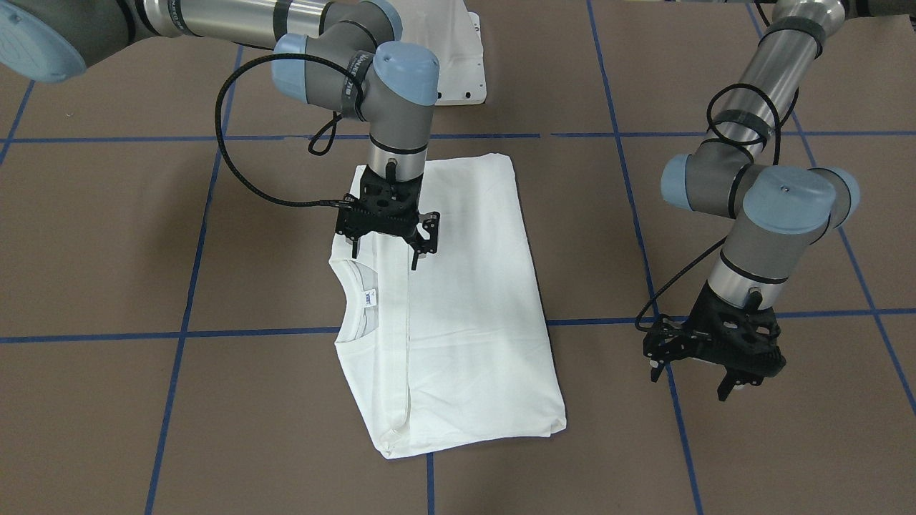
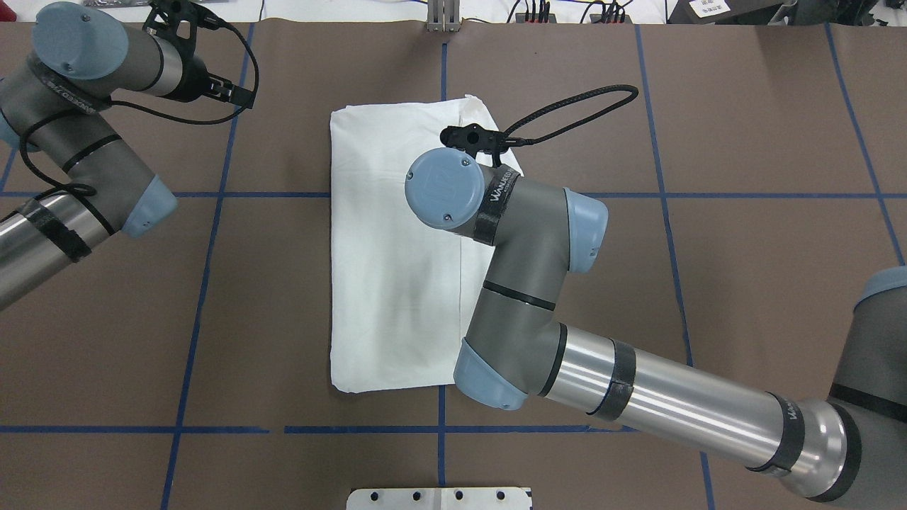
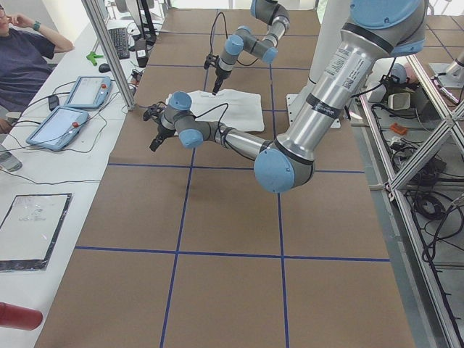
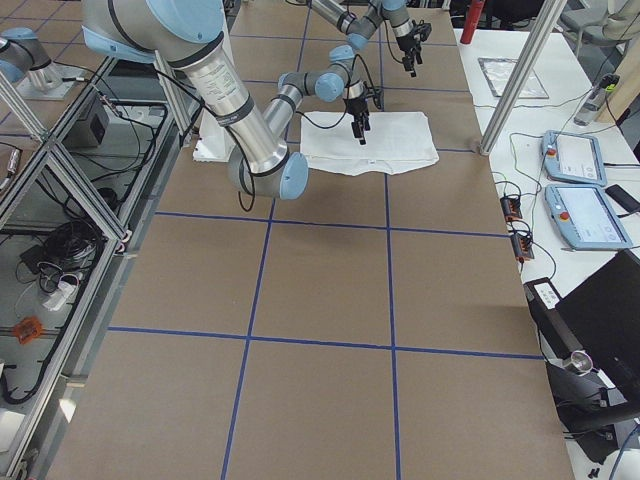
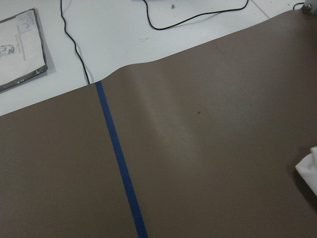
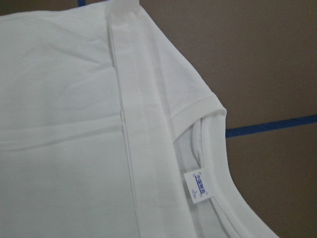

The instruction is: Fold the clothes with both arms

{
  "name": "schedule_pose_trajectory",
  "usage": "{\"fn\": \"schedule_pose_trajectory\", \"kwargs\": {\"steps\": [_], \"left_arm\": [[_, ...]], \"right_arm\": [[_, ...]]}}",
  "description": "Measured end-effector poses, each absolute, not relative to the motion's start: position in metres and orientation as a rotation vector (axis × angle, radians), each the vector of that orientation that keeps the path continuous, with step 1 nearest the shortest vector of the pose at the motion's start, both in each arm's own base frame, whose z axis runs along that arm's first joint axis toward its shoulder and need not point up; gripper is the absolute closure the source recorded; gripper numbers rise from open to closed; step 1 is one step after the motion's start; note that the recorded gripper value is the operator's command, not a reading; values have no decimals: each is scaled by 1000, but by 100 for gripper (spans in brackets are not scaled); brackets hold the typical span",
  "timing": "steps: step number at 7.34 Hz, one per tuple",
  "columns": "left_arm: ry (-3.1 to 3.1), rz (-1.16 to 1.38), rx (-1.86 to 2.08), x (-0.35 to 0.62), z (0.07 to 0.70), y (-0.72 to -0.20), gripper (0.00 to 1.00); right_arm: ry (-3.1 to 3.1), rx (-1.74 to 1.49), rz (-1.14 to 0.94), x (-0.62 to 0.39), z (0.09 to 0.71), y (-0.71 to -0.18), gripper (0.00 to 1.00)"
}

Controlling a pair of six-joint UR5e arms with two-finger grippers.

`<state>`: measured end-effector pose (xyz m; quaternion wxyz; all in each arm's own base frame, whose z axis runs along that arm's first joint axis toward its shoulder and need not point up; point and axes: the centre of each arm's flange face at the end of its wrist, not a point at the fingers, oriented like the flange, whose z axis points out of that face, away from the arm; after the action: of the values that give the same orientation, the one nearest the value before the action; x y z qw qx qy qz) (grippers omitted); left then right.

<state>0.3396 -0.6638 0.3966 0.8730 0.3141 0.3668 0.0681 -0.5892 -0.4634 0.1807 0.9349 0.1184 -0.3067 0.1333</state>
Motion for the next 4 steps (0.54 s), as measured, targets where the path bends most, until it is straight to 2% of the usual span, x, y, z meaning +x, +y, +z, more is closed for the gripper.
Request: {"fn": "schedule_pose_trajectory", "kwargs": {"steps": [2, 4], "left_arm": [[770, 146, 656, 334, 402, -653, 0], [772, 146, 658, 328, 407, -643, 0]], "right_arm": [[-593, 175, 100, -612, 185, -427, 1], [-559, 151, -35, -640, 190, -372, 6]]}}
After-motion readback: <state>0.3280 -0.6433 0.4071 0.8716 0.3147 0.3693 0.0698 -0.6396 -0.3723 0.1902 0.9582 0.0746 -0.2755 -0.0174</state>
